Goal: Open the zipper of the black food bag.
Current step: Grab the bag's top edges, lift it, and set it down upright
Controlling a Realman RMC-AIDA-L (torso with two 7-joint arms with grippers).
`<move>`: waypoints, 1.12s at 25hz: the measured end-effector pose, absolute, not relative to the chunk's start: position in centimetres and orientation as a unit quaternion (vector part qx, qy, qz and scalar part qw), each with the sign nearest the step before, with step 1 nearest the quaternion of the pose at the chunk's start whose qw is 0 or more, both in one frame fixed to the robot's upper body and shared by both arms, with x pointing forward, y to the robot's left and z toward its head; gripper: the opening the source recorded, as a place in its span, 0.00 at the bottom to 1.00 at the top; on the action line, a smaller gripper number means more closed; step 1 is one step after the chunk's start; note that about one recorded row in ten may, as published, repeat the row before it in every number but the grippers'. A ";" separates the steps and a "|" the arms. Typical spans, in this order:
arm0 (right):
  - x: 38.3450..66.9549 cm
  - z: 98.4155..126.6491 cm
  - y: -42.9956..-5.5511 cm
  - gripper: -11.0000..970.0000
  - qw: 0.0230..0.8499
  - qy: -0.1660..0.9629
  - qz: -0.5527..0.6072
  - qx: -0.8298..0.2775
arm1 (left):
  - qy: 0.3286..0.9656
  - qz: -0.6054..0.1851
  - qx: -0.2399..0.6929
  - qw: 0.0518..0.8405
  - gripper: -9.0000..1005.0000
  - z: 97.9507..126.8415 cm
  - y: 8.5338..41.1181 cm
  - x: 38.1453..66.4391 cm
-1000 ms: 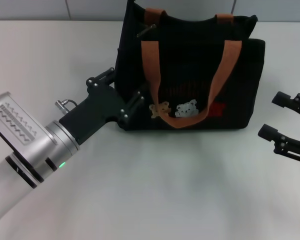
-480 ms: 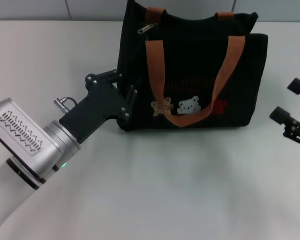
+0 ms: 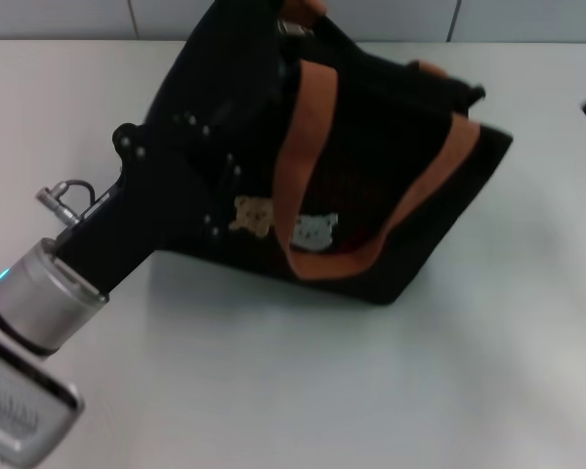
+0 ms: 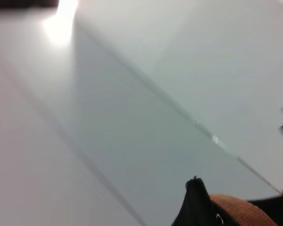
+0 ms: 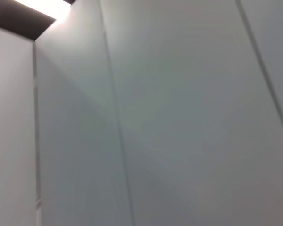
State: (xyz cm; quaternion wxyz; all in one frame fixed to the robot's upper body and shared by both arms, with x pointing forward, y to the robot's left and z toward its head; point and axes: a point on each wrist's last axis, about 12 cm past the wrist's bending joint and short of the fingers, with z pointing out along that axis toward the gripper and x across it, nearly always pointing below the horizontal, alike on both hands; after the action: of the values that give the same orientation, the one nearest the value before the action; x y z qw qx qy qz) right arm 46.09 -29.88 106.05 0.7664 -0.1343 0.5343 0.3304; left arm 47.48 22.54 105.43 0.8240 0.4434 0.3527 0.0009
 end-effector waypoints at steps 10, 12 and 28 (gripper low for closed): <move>50.7 104.6 -22.4 0.87 0.661 0.596 0.374 -0.261 | 0.241 0.044 0.495 0.834 0.11 106.6 22.0 47.6; 50.4 104.2 -21.5 0.87 0.629 0.601 0.390 -0.301 | 0.235 0.046 0.495 0.835 0.11 106.8 21.8 47.7; 49.9 102.6 -18.6 0.86 0.613 0.610 0.352 -0.357 | 0.208 0.030 0.503 0.838 0.11 106.6 20.8 46.8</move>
State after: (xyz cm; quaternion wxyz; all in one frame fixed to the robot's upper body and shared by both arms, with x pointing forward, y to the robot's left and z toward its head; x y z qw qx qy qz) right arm 49.93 -18.61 102.56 0.6134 -0.3571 0.6103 0.3518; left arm 46.80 20.82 106.62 0.8384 0.5027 0.2084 0.0304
